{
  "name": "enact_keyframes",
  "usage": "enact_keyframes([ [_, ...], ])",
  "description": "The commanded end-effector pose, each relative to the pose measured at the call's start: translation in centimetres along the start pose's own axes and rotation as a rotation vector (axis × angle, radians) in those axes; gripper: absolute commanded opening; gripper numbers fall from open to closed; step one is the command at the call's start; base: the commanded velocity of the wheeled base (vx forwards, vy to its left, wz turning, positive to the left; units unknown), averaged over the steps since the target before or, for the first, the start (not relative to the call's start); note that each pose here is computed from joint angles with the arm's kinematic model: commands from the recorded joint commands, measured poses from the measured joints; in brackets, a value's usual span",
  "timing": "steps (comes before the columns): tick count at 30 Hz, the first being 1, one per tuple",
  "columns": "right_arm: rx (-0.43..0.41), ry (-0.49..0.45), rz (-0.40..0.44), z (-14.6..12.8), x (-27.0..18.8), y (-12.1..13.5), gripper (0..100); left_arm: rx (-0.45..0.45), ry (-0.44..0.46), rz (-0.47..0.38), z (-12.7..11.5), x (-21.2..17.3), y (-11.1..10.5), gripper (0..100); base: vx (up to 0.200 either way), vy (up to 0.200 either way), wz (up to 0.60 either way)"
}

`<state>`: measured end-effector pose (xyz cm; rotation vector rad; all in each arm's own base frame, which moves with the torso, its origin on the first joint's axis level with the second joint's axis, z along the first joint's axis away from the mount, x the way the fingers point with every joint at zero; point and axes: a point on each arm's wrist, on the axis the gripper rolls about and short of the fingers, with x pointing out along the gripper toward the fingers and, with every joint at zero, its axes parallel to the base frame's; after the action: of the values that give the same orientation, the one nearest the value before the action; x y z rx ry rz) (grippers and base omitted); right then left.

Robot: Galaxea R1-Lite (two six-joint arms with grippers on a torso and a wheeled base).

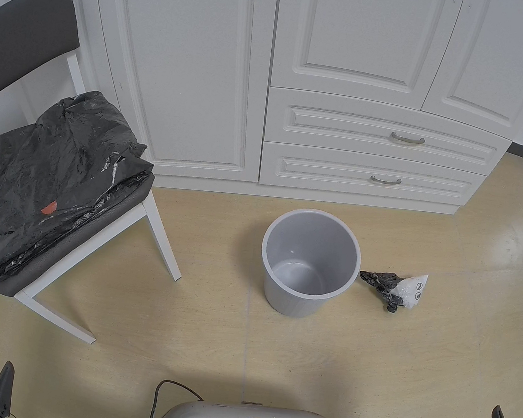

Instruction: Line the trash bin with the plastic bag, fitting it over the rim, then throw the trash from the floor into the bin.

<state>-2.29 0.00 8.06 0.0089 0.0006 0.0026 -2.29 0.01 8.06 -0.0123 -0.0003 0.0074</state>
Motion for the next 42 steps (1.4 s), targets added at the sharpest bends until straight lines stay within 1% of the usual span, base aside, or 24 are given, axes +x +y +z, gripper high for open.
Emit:
enact_keyframes([
  [1,0.0,-0.002,0.001,-0.4,0.0,0.0,100,-0.006,0.0,0.002,-0.5,0.0,0.0,100,0.0,0.0,0.0],
  [12,-0.003,-0.001,-0.001,-0.5,0.0,0.0,100,-0.011,-0.001,0.003,-0.5,0.0,0.0,100,0.0,0.0,0.0],
  [14,-0.006,-0.001,-0.004,-0.5,0.0,0.0,100,-0.001,-0.001,0.003,-0.5,0.0,0.0,100,0.0,0.0,0.0],
  [16,-0.04,-0.002,0.0,-0.5,0.0,0.0,100,0.031,0.002,-0.009,-0.5,0.0,0.0,100,0.0,0.0,0.0],
  [17,-0.04,-0.002,0.0,-0.5,0.0,0.0,100,0.031,0.002,-0.009,-0.5,0.0,0.0,100,0.0,0.0,0.0],
  [18,-0.073,-0.004,0.016,-0.4,0.0,0.0,100,0.072,-0.001,-0.03,-0.5,0.0,-0.1,100,0.0,0.0,0.0],
  [19,-0.084,-0.004,0.023,-0.4,0.0,0.1,100,0.083,-0.004,-0.053,-0.5,0.0,-0.1,100,0.0,0.0,0.0],
  [24,-0.086,-0.005,0.028,-0.4,0.0,0.1,100,0.083,-0.004,-0.053,-0.5,0.0,-0.1,100,0.0,0.0,0.0],
  [26,-0.08,-0.006,0.026,-0.4,0.0,0.1,100,0.08,-0.006,-0.05,-0.5,0.0,-0.1,100,0.0,0.0,0.0],
  [28,-0.054,-0.01,0.02,-0.4,0.0,0.1,100,0.063,-0.004,-0.05,-0.5,0.0,-0.1,100,0.0,0.0,0.0],
  [30,-0.05,-0.01,0.019,-0.4,0.0,0.1,100,0.06,-0.004,-0.049,-0.5,0.0,-0.1,100,0.0,0.0,0.0],
  [31,-0.028,-0.028,0.019,-0.1,-0.1,0.0,100,0.057,-0.005,-0.049,-0.4,0.0,-0.1,100,0.0,0.0,0.0],
  [32,0.012,-0.068,0.02,0.5,-0.2,0.1,100,0.057,-0.005,-0.049,-0.4,0.0,-0.1,100,0.0,0.0,0.0],
  [34,0.097,-0.175,0.04,2.4,-0.7,0.1,100,0.055,-0.005,-0.046,-0.4,0.0,-0.1,100,0.0,0.0,0.0],
  [35,0.117,-0.193,0.046,2.8,-0.8,0.1,100,0.054,-0.005,-0.041,-0.4,0.0,-0.1,100,0.0,0.0,0.0],
  [37,0.096,-0.165,0.055,2.8,-0.8,0.1,100,0.042,-0.009,-0.029,-0.4,0.0,-0.1,100,0.0,0.0,0.0],
  [38,0.079,-0.14,0.061,2.5,-0.8,0.1,100,0.023,-0.053,-0.026,0.4,-0.2,-0.1,100,0.0,0.0,0.0],
  [40,0.054,-0.103,0.081,2.1,-0.8,0.2,100,-0.056,-0.219,-0.049,3.3,-1.0,-0.1,100,0.0,0.0,0.0],
  [41,0.043,-0.094,0.093,2.1,-0.8,0.2,100,-0.093,-0.274,-0.07,4.6,-1.4,-0.2,100,0.0,0.0,0.0],
  [42,0.032,-0.084,0.106,2.2,-0.8,0.3,100,-0.096,-0.273,-0.097,5.4,-1.6,-0.2,100,0.0,0.0,0.0],
])
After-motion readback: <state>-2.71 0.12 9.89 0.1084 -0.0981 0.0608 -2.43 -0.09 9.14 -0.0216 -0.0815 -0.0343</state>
